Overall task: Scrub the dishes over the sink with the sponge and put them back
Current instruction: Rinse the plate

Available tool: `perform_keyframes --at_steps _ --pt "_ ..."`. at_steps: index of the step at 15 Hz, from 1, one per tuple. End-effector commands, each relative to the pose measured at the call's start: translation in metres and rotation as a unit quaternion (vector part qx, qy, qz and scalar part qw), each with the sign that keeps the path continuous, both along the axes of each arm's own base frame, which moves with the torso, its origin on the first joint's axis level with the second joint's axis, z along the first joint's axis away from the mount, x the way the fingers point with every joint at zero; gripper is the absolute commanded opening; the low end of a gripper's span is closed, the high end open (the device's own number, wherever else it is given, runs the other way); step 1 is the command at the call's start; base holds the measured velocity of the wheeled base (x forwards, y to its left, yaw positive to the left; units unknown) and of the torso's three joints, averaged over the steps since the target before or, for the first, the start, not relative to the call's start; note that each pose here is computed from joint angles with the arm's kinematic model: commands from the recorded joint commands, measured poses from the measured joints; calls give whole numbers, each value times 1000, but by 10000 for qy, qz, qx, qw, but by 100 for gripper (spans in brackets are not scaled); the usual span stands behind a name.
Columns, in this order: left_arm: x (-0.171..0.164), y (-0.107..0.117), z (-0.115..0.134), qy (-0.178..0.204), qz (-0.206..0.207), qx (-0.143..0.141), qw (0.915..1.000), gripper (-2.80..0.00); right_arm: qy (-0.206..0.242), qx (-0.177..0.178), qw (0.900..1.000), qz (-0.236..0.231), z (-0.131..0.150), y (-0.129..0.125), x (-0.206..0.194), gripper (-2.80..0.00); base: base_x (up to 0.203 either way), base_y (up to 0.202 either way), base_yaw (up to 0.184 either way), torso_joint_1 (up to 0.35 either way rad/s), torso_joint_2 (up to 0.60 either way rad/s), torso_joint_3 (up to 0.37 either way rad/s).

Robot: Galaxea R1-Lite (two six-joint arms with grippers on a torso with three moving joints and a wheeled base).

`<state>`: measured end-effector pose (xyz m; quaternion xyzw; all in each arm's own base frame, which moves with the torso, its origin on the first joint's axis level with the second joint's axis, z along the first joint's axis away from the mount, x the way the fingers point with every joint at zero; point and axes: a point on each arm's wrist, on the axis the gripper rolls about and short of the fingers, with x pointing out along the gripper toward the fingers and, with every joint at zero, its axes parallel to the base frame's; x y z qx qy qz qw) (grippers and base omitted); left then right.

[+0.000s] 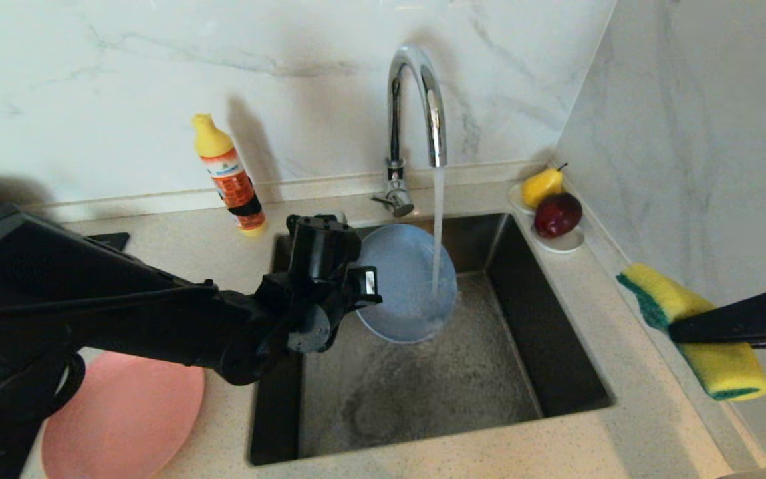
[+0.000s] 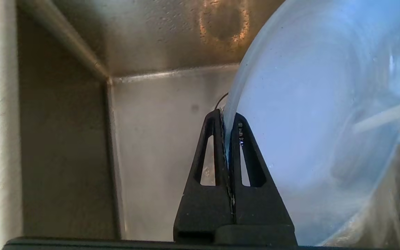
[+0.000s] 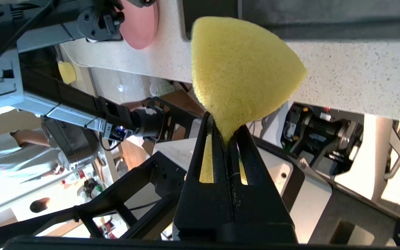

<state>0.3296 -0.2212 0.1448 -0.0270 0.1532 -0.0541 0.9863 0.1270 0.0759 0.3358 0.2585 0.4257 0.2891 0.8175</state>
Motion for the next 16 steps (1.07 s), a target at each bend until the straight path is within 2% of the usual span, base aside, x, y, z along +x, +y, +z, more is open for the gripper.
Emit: perform_keyframes --at_steps 1,7,16 --pt "2 -15 -1 -18 -121 -5 9999 -280 64 -4 10000 -23 -5 -3 -3 -280 0 0 0 0 0 0" --pt "-11 -37 -4 30 -439 41 9990 -280 115 -38 9999 -35 -10 -2 -1 -280 0 0 0 0 0 0" --pt "-17 -35 -11 180 -410 -15 9990 -280 185 -71 9998 -37 -15 -1 0 -280 0 0 0 0 0 0"
